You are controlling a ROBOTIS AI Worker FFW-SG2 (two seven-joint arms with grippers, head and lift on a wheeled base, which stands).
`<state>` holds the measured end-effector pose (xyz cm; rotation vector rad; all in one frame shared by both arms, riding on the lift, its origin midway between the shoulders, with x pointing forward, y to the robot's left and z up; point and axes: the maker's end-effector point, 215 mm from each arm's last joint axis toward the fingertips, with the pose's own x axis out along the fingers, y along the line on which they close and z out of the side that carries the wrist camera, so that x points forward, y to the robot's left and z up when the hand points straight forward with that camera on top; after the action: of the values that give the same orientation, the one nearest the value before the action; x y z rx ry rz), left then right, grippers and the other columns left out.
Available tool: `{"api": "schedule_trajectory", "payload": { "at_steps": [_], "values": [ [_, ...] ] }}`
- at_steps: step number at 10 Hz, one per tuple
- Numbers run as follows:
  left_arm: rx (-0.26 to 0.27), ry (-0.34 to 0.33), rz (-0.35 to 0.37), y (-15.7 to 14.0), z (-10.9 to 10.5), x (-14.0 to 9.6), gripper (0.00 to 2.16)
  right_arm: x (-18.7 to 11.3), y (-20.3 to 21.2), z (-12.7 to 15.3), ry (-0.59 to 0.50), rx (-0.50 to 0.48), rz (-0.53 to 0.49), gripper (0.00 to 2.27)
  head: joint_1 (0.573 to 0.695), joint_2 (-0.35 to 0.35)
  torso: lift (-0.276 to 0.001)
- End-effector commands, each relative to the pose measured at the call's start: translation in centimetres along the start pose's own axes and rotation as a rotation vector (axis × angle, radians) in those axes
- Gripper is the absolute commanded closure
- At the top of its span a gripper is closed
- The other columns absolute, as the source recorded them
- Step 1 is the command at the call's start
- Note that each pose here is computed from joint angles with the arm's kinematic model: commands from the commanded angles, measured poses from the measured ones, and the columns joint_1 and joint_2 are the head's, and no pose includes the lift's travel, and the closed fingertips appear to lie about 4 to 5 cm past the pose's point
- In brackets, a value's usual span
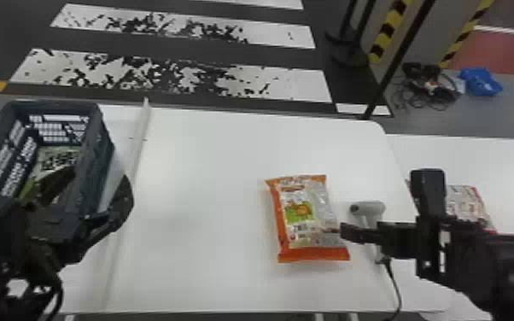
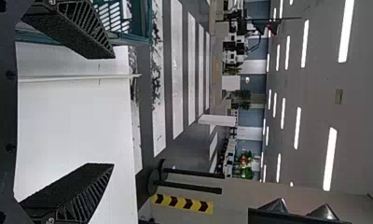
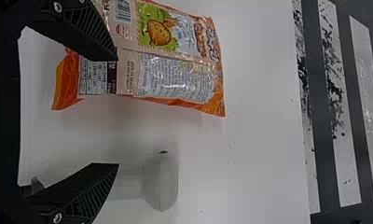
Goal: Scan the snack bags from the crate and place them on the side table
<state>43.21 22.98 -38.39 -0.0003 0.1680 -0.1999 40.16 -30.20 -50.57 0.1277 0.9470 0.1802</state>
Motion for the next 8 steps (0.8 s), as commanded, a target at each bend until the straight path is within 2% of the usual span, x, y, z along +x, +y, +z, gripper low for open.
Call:
{"api": "schedule_trajectory", "payload": {
  "at_steps": [1, 6, 7, 8],
  "values": [
    [0.000, -0.002, -0.002, -0.1, 0.1, 0.0, 0.04, 0.4, 1.0, -0.5, 0.014, -0.001, 0.027, 0.09, 0.695, -0.100, -0.050],
    [0.006, 0.002, 0.001, 0.2, 0.0, 0.0, 0.04, 3.7, 2.7, -2.8, 0.110, 0.039, 0.135, 0.14, 0.695, -0.053, -0.050],
    [0.005, 0.003, 0.001, 0.2, 0.0, 0.0, 0.04, 4.2, 3.1, -3.0, 0.126, 0.062, 0.179, 0.27, 0.695, -0.047, -0.050],
    [0.005, 0.005, 0.001, 0.2, -0.1, 0.0, 0.04, 4.7, 3.7, -3.0, 0.136, 0.086, 0.236, 0.73, 0.695, -0.042, -0.050]
  ]
}}
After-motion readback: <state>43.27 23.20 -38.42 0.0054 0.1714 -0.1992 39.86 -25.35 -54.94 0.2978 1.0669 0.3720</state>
